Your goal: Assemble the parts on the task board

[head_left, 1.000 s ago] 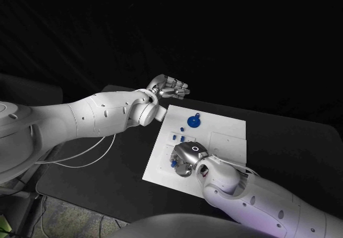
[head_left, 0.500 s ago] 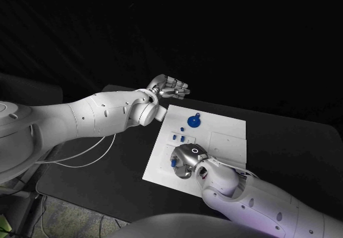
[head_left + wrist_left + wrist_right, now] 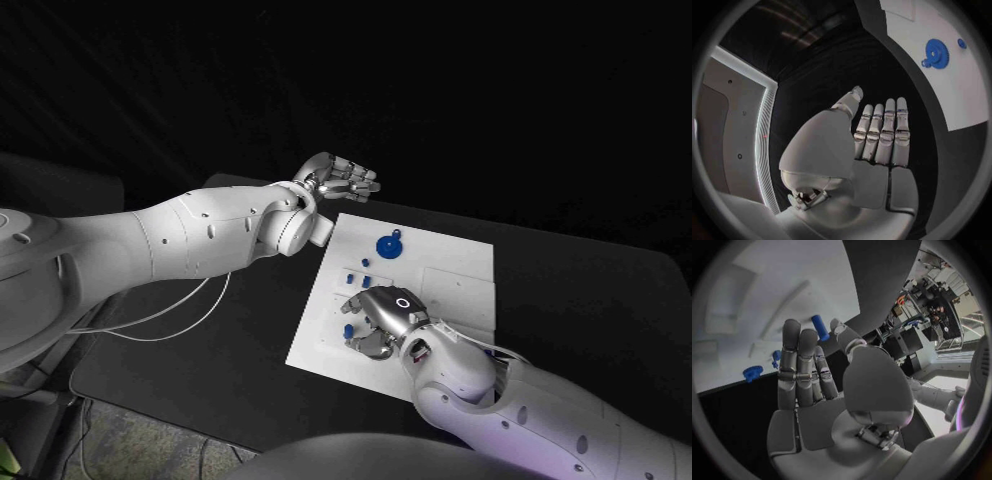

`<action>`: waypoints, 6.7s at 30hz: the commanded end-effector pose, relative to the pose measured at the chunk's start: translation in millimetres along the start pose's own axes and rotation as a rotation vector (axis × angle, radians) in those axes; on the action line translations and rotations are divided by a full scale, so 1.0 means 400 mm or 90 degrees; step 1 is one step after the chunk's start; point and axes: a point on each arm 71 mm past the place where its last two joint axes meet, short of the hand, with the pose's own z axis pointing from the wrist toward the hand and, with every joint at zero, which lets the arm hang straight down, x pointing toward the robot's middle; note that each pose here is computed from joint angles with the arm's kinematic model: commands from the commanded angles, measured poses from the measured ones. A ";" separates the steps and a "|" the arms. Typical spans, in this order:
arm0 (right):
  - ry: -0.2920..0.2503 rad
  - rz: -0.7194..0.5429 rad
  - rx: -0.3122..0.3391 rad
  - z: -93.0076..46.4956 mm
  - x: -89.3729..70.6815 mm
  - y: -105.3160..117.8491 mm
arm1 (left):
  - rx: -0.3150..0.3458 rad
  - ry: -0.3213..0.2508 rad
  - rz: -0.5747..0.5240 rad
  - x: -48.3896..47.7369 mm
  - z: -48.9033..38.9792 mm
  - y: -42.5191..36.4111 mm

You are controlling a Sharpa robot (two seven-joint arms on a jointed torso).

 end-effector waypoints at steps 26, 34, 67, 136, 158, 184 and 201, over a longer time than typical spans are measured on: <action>0.040 0.263 0.279 -0.198 -0.227 -0.409 | 0.041 0.003 0.003 -0.044 -0.027 0.026; 0.185 0.301 0.415 -0.263 -0.170 -0.464 | 0.045 0.017 -0.027 -0.036 -0.044 0.049; 0.317 0.278 0.491 -0.242 -0.008 -0.440 | 0.021 0.051 -0.073 0.004 -0.056 0.111; 0.290 0.423 0.418 -0.113 0.014 -0.297 | -0.007 0.081 -0.083 0.021 -0.053 0.117; 0.329 0.386 0.423 -0.107 0.050 -0.290 | -0.012 0.089 -0.084 0.025 -0.053 0.118; 0.324 0.384 0.427 -0.099 0.054 -0.292 | -0.021 0.097 -0.085 0.029 -0.053 0.120; 0.317 0.385 0.408 -0.100 0.047 -0.278 | -0.024 0.096 -0.083 0.025 -0.055 0.122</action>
